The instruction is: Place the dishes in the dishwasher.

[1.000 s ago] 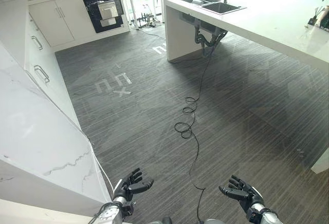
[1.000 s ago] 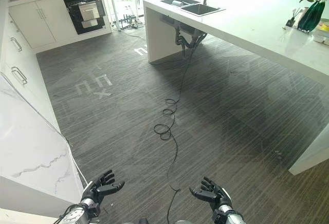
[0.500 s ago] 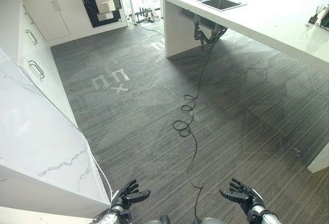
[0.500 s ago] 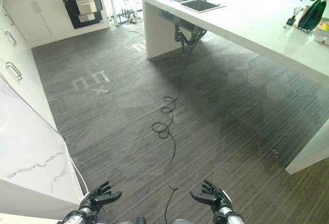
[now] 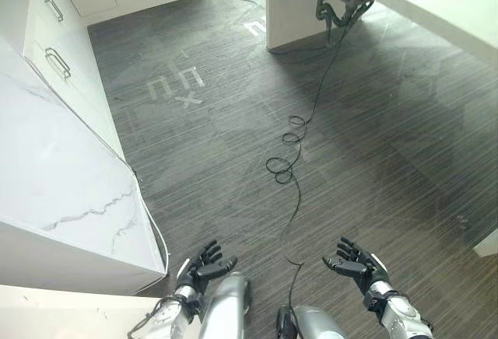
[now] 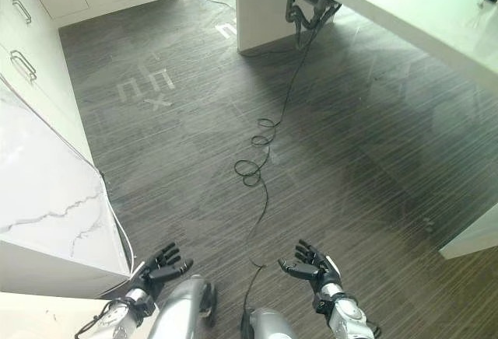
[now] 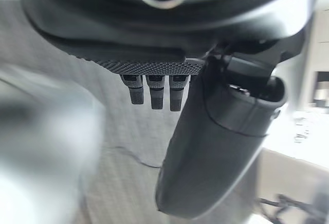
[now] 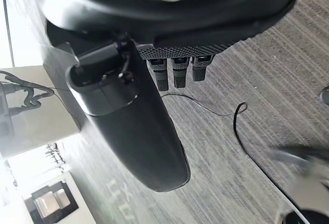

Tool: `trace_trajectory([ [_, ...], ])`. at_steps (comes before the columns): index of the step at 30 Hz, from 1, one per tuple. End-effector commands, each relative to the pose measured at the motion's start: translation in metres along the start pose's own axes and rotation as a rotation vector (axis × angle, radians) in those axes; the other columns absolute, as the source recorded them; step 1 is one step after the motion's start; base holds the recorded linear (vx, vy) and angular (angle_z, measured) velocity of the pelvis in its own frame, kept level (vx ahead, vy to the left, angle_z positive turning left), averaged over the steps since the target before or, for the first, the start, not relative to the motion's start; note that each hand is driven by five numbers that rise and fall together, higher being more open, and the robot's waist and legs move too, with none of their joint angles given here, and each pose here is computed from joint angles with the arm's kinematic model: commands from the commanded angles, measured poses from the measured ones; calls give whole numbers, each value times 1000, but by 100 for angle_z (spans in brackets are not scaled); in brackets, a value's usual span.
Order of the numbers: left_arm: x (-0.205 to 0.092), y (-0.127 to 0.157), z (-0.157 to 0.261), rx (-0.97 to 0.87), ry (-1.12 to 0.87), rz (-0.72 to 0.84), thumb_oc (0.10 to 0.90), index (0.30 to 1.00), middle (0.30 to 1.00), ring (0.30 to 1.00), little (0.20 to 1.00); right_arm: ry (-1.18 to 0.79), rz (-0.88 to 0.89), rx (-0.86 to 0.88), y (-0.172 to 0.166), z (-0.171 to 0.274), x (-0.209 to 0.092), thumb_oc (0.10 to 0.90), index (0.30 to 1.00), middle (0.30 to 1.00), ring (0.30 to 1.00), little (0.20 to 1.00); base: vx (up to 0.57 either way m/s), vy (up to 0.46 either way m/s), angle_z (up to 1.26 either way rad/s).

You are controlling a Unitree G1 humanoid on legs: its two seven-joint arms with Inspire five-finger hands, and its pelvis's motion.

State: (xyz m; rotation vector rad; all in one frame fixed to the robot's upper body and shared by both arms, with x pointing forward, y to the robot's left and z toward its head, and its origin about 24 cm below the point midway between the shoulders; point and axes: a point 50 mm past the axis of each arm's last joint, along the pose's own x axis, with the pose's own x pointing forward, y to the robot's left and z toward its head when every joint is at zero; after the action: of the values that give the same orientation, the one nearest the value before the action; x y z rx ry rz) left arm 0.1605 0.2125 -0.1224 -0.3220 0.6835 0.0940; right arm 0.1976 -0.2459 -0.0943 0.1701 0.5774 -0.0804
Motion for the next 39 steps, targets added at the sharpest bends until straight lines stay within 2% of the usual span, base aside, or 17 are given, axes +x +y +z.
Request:
trace_trajectory([
  [1, 9, -3, 40, 15, -170, -50, 800, 900, 900, 900, 900, -143, 14, -93, -5, 26, -4, 800, 900, 900, 900, 900, 545, 234, -37],
  [9, 4, 10, 46, 79, -181, -19, 800, 900, 900, 900, 900, -171, -16, -38, -6, 31, -7, 800, 900, 900, 900, 900, 396, 249, -11],
  [13, 5, 1, 57, 179, -202, -53, 800, 900, 900, 900, 900, -198, -35, -28, 1, 37, -5, 800, 900, 900, 900, 900, 391, 398, -15],
  [17, 8, -7, 63, 181, -223, -78, 800, 900, 900, 900, 900, -201, -30, -22, 6, 35, -4, 800, 900, 900, 900, 900, 318, 192, 34],
  [21, 14, -14, 74, 243, -221, -118, 800, 900, 900, 900, 900, -217, -65, 20, -9, 35, -10, 800, 900, 900, 900, 900, 332, -123, 81],
  [25, 18, -22, 66, 250, -202, -135, 800, 900, 900, 900, 900, -197, -66, -7, -23, 28, -17, 800, 900, 900, 900, 900, 473, -136, 76],
  [32, 17, -22, 50, 259, -144, -130, 800, 900, 900, 900, 900, -154, -93, 0, -28, 23, -18, 800, 900, 900, 900, 900, 481, -188, 38],
  [36, 14, -22, 40, 227, -120, -146, 800, 900, 900, 900, 900, -164, -58, -92, -31, 36, -17, 800, 900, 900, 900, 900, 584, -278, -2],
  [39, 15, -23, 45, 247, -113, -188, 800, 900, 900, 900, 900, -186, -61, -88, -34, 42, -17, 800, 900, 900, 900, 900, 218, -136, -1],
])
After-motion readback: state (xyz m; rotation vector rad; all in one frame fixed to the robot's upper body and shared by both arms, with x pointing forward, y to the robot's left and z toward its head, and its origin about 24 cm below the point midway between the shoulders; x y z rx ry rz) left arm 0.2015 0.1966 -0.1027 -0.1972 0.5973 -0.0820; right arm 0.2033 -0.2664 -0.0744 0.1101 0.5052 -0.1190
